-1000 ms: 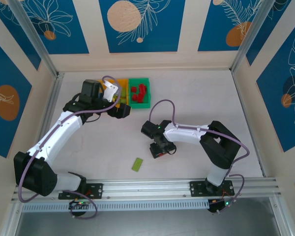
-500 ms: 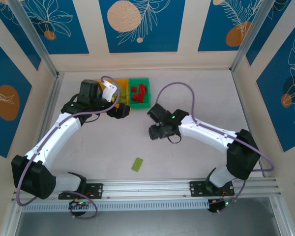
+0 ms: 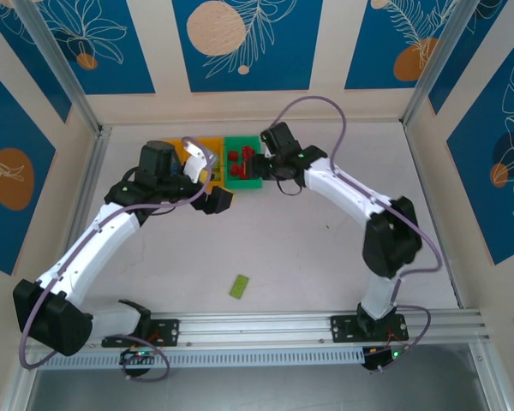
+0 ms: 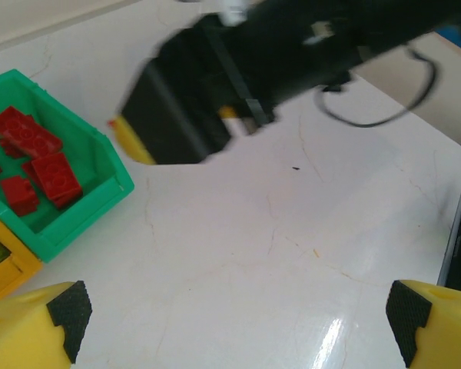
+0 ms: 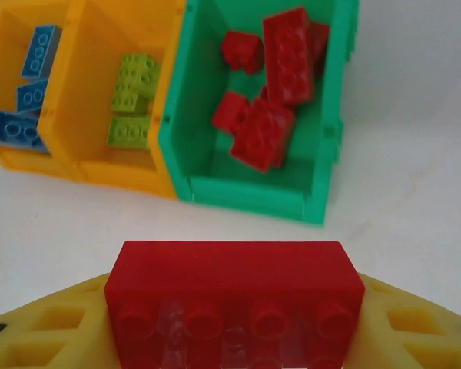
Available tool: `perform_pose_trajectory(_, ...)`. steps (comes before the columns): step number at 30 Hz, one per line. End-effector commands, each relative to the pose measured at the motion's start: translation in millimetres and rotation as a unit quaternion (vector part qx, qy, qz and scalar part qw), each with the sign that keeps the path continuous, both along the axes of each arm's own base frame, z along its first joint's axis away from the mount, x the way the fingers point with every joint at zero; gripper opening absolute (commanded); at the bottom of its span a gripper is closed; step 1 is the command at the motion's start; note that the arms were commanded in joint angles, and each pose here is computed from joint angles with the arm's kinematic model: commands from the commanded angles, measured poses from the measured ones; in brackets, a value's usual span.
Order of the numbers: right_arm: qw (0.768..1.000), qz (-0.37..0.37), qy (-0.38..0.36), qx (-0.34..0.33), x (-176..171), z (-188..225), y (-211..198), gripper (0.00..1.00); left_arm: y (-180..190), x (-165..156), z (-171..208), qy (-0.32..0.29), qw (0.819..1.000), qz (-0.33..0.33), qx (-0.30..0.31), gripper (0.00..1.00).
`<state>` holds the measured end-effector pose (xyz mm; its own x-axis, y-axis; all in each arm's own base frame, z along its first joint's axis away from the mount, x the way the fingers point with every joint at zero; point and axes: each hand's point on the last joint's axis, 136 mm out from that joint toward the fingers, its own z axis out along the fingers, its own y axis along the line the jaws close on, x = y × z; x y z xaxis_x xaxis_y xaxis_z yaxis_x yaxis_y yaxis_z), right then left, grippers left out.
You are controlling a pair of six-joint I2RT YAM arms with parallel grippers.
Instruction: Sort the legos into containers by color
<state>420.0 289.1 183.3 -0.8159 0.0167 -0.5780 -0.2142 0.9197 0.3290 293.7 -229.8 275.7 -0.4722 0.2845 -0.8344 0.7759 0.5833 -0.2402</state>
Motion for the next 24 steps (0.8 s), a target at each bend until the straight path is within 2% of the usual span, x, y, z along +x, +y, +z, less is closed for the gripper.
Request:
perform_pose_trajectory(1,0.999,0.016,-0.027,-0.033,38,-9,11,0.52,16,4,-7,-0.001,0.998,0.052,0.041,1.00)
perform_pose_trajectory(5,0.997,0.034,-0.025,-0.059,71,-28,29,0.54,36,12,-16,0.011,0.990,0.114,0.077,1.00)
perform_pose_trajectory(9,0.997,0.048,-0.014,-0.064,88,-38,44,0.74,35,6,-19,0.025,0.991,0.109,0.073,1.00)
perform_pose_trajectory(11,0.997,0.041,-0.011,-0.066,91,-35,44,0.79,35,3,-22,0.034,0.991,0.107,0.072,1.00)
perform_pose_trajectory(18,0.999,0.017,-0.009,-0.027,78,5,24,0.82,20,-12,-41,0.080,0.991,0.090,0.053,1.00)
perform_pose_trajectory(24,0.998,-0.047,-0.002,0.034,45,28,-25,0.83,-4,-52,-84,0.149,0.980,0.057,0.122,1.00)
